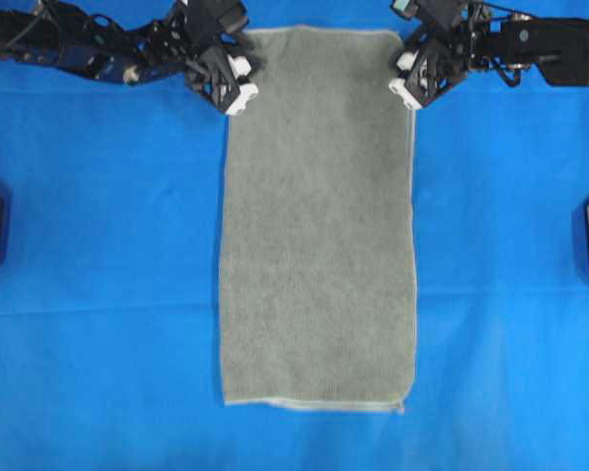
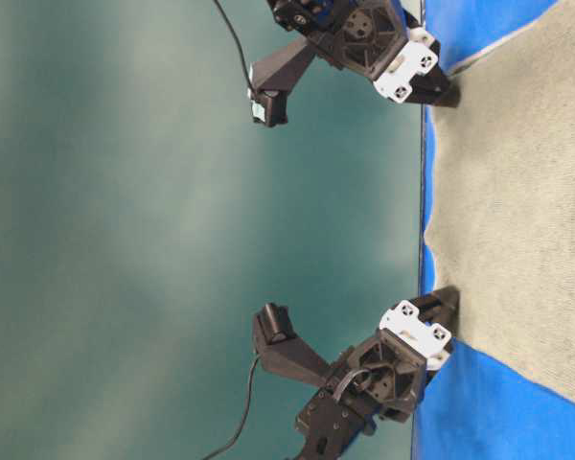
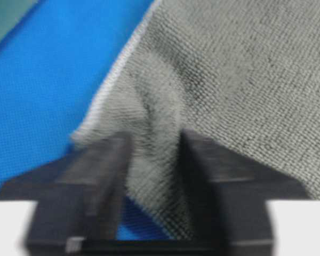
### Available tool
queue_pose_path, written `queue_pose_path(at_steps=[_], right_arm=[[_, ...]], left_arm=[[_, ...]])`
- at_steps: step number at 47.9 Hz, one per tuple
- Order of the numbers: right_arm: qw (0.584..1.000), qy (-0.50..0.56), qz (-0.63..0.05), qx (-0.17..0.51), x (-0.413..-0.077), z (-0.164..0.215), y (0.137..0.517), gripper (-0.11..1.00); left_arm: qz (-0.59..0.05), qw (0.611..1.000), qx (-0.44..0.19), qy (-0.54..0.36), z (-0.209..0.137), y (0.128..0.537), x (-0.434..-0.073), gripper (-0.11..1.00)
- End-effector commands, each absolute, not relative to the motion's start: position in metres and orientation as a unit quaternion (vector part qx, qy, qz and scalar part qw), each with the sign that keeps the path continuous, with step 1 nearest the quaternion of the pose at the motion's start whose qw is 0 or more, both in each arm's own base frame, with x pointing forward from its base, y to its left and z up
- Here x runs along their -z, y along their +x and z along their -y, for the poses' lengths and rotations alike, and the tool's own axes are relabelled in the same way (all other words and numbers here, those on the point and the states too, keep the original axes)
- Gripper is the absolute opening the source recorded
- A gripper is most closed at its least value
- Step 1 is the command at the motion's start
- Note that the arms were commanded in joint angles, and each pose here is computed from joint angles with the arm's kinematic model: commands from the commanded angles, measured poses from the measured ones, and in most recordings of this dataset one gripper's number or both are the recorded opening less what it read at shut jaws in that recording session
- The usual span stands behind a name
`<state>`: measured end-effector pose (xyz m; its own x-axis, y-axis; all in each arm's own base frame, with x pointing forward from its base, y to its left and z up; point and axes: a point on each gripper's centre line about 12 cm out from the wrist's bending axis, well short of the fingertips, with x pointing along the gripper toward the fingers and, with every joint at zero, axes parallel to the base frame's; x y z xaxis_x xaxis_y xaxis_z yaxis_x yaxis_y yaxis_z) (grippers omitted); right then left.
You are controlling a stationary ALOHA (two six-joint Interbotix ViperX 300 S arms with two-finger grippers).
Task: Fold a large towel.
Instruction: 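Grasp the towel's far edge corners with both grippers, then fold the far half over toward the near edge with both grippers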
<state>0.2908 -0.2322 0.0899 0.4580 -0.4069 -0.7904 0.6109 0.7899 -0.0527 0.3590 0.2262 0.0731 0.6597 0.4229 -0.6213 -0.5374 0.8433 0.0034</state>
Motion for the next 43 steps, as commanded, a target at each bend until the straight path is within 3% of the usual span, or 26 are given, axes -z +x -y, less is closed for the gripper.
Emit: queue_pose_path(at_steps=[1, 4, 6, 17, 28, 37, 43], right_arm=[[0.852, 0.116, -0.413, 0.301, -0.097, 0.236, 0.293, 0.27], [0.857, 0.115, -0.406, 0.297, -0.099, 0.236, 0.295, 0.08], [0.859, 0.113, -0.403, 0.295, -0.100, 0.236, 0.297, 0.03], [0.849, 0.092, -0.398, 0.335, -0.125, 0.259, 0.290, 0.03], [0.851, 0.046, -0.367, 0.374, -0.179, 0.273, 0.285, 0.03], [0.870, 0.025, -0.314, 0.378, -0.227, 0.259, 0.281, 0.03], [0.889, 0.008, -0.292, 0.353, -0.247, 0.226, 0.282, 0.03]], left_arm=[[-0.303, 0.911, -0.266, -0.083, -0.230, 0.363, -0.083, 0.18], [-0.302, 0.912, -0.266, -0.081, -0.231, 0.365, -0.085, 0.06], [-0.299, 0.913, -0.267, -0.078, -0.234, 0.365, -0.087, 0.04], [-0.259, 0.919, -0.289, -0.062, -0.258, 0.364, -0.128, 0.04], [-0.223, 0.926, -0.302, -0.044, -0.269, 0.361, -0.174, 0.04], [-0.198, 0.935, -0.293, -0.033, -0.248, 0.351, -0.210, 0.04], [-0.184, 0.943, -0.275, -0.023, -0.220, 0.341, -0.227, 0.04]])
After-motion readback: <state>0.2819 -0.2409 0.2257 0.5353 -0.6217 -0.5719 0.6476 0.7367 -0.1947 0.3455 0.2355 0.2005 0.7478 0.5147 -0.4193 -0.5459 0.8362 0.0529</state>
